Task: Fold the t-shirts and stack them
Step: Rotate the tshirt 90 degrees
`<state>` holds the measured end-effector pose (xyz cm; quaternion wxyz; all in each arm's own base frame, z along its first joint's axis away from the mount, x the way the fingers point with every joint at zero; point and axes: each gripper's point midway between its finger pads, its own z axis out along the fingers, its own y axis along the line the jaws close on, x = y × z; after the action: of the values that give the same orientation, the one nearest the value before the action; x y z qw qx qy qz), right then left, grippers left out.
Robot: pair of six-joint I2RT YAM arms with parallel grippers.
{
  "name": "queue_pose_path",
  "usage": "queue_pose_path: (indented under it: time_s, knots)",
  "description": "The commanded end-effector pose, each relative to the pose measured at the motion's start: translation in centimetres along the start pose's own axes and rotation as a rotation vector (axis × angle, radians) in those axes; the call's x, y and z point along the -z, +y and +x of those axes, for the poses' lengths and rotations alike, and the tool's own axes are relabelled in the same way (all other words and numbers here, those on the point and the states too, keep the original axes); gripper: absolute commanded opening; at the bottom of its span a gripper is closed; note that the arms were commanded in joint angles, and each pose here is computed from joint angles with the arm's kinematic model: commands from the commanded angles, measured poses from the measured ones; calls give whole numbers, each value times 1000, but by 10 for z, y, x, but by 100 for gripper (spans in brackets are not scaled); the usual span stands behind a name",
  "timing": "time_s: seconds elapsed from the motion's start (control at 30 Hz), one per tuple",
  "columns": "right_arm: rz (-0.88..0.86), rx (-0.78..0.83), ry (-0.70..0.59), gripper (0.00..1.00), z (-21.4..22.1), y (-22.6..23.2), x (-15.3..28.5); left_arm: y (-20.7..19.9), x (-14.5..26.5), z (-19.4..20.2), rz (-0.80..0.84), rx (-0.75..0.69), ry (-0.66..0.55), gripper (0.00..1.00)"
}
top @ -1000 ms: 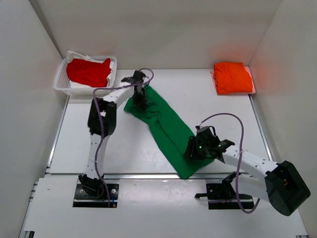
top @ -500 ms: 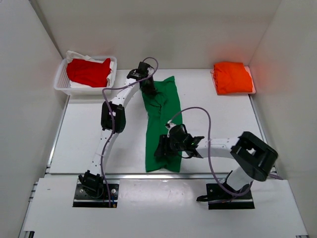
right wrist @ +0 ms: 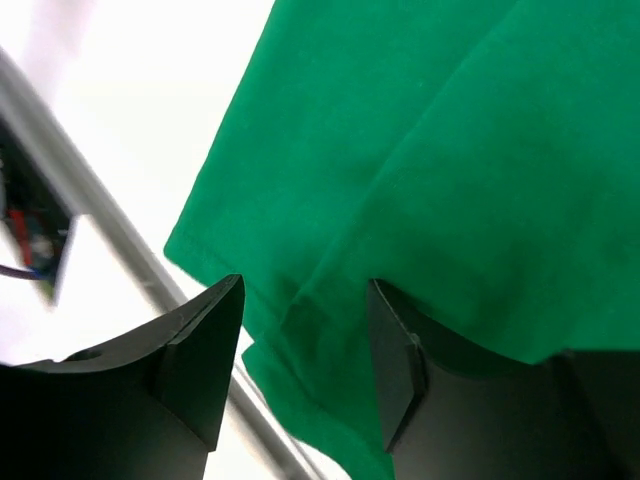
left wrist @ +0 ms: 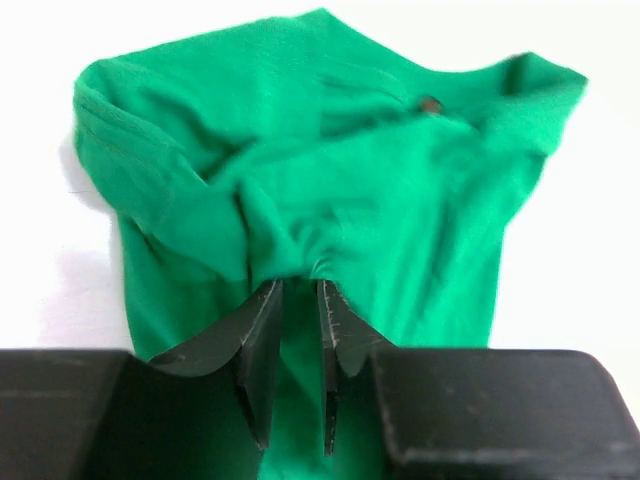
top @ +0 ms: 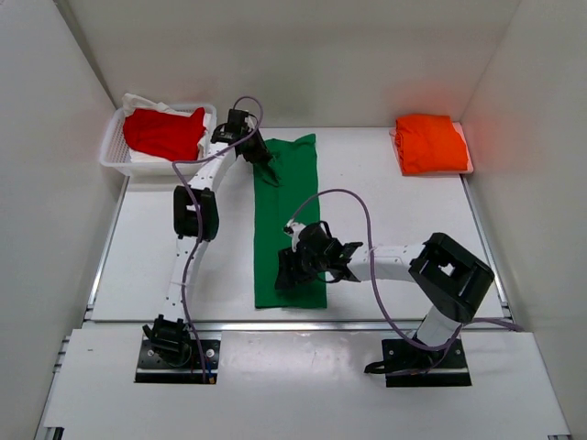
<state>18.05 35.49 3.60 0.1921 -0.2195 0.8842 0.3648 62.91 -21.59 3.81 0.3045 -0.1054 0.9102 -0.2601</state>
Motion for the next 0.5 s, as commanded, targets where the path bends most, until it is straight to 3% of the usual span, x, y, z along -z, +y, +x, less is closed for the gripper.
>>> queue_pose_path:
  time_s: [0.0,0.03,0.07,0.13,0.2,0.23,0.27,0.37,0.47]
  knots:
    - [84,124,64,51,-4,-29,20,-108,112,-89,218,-96,-239,33]
    - [88,146,58,53,-8,-23,27,-119,123,-85,245,-91,-227,34]
    - [96,165,52,54,-14,-19,32,-151,164,-95,319,-119,-269,37]
    - [141,195,-9,56,-28,-13,47,-176,219,-83,378,-139,-273,43]
    - [157,173,-80,59,-39,-8,62,-173,242,-56,346,-160,-250,48]
    - [184,160,-136,59,-48,-9,72,-148,226,-23,267,-143,-176,52]
    - [235,101,-161,62,-46,-21,78,-149,254,-19,255,-151,-210,53]
    - [330,-21,-237,64,-37,-47,100,-102,260,79,159,-110,-65,62]
    - [375,-143,-291,66,-17,-69,118,-30,259,206,3,-90,87,63]
